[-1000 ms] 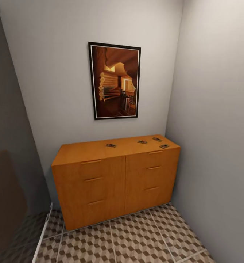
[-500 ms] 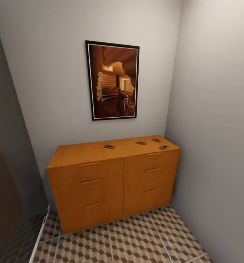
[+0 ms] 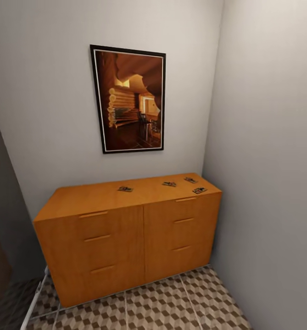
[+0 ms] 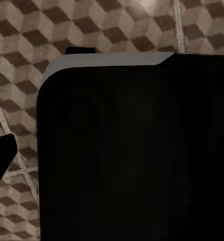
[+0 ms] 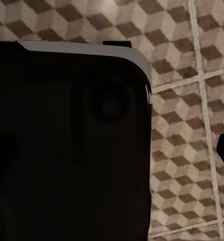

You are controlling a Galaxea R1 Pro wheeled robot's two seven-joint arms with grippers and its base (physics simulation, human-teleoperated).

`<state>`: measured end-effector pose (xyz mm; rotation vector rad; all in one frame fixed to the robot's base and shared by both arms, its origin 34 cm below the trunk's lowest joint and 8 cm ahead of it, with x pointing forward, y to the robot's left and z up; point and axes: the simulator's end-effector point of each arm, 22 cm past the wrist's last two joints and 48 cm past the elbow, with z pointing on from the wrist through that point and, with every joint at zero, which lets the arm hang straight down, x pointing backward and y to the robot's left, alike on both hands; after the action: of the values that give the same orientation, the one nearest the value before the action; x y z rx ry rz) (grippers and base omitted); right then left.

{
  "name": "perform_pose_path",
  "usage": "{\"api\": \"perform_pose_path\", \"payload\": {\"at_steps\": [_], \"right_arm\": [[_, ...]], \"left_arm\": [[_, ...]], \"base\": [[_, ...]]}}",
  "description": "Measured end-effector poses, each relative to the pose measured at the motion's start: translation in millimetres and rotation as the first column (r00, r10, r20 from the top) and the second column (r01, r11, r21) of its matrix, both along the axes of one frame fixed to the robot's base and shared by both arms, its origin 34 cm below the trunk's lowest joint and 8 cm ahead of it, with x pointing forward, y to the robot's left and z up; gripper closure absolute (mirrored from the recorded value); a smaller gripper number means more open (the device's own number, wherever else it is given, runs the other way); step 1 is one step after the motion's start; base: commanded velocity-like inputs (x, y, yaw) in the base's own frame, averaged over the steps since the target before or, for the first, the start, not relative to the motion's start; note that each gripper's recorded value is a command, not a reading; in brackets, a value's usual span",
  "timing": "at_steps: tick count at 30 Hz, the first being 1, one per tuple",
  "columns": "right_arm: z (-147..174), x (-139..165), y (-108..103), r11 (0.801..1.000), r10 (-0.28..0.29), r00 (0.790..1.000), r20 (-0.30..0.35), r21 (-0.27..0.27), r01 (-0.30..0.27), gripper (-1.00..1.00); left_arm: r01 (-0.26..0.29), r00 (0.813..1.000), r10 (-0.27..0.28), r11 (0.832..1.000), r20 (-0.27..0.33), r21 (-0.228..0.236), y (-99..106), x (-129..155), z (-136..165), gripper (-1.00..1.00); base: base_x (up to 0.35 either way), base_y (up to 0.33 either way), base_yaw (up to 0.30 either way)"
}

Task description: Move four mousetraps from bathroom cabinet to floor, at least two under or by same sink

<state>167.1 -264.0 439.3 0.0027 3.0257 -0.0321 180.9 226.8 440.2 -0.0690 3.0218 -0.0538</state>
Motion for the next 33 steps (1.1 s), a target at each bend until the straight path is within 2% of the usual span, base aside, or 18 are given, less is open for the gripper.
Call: {"api": "perform_pose_path", "payload": {"at_steps": [21,33], "right_arm": [[-0.1,-0.6,0.4,1.0,0.002,1.0,-0.003,0.0,-0.002,-1.0],[-0.2,-0.9,0.5,1.0,0.002,1.0,-0.004,0.001,-0.002,-1.0]], "left_arm": [[-0.001,1.0,0.001,1.0,0.001,0.0,0.1,0.2,0.0,-1.0],[-0.002,1.0,0.002,1.0,0.005,0.002,0.5,1.2,0.0,-1.0]], "base": [[0.242,-0.223,0.0],[0.088,-0.064,0.0]]}}
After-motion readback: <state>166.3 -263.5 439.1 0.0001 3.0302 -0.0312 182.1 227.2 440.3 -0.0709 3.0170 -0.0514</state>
